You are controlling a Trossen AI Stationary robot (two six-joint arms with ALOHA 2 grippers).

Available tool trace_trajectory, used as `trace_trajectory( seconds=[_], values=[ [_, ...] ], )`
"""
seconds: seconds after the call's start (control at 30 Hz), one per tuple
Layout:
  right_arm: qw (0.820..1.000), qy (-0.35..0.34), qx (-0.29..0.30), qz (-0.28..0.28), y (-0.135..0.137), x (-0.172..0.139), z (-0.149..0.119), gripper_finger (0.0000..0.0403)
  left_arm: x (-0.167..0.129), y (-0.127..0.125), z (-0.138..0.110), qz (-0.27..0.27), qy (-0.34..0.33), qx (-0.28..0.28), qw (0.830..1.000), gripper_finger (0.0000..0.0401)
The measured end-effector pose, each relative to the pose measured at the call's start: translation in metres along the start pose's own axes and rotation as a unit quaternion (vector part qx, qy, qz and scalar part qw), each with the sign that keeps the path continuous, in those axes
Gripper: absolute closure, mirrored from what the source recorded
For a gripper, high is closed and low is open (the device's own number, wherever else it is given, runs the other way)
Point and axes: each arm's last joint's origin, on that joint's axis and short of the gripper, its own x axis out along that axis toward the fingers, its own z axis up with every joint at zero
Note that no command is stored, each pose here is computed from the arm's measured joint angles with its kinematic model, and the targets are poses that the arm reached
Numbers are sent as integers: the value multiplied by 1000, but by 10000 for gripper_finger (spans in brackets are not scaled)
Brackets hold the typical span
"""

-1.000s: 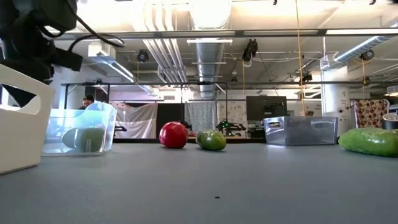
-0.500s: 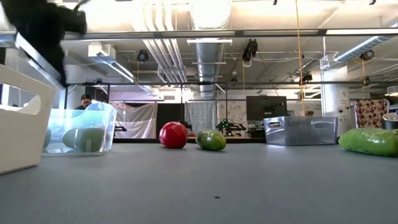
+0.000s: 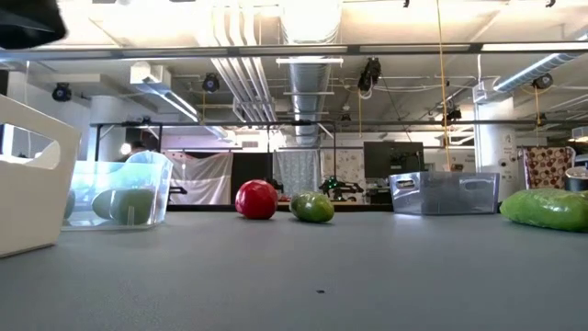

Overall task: Sort produce into baskets
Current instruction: Put the lime into the transparent bin

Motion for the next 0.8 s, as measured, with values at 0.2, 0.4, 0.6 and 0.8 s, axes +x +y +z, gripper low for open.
trace_trajectory(
  seconds=[0.2, 0.4, 0.6, 0.8],
  values=[
    [1000, -11, -2, 18, -1, 11, 2, 151, -3, -12, -27, -6, -1, -23, 1000, 114],
    [999, 5, 18, 44, -7, 1, 14, 217, -16, -16, -43, -10, -39, 0, 999, 115],
    [989, -118, 70, 52, -52, -39, 80, 234, -22, -6, -42, 21, -42, 61, 997, 118],
    [968, -214, 120, 55, -137, -35, 157, 234, -17, -3, -36, 49, -51, 167, 983, 118]
  ],
)
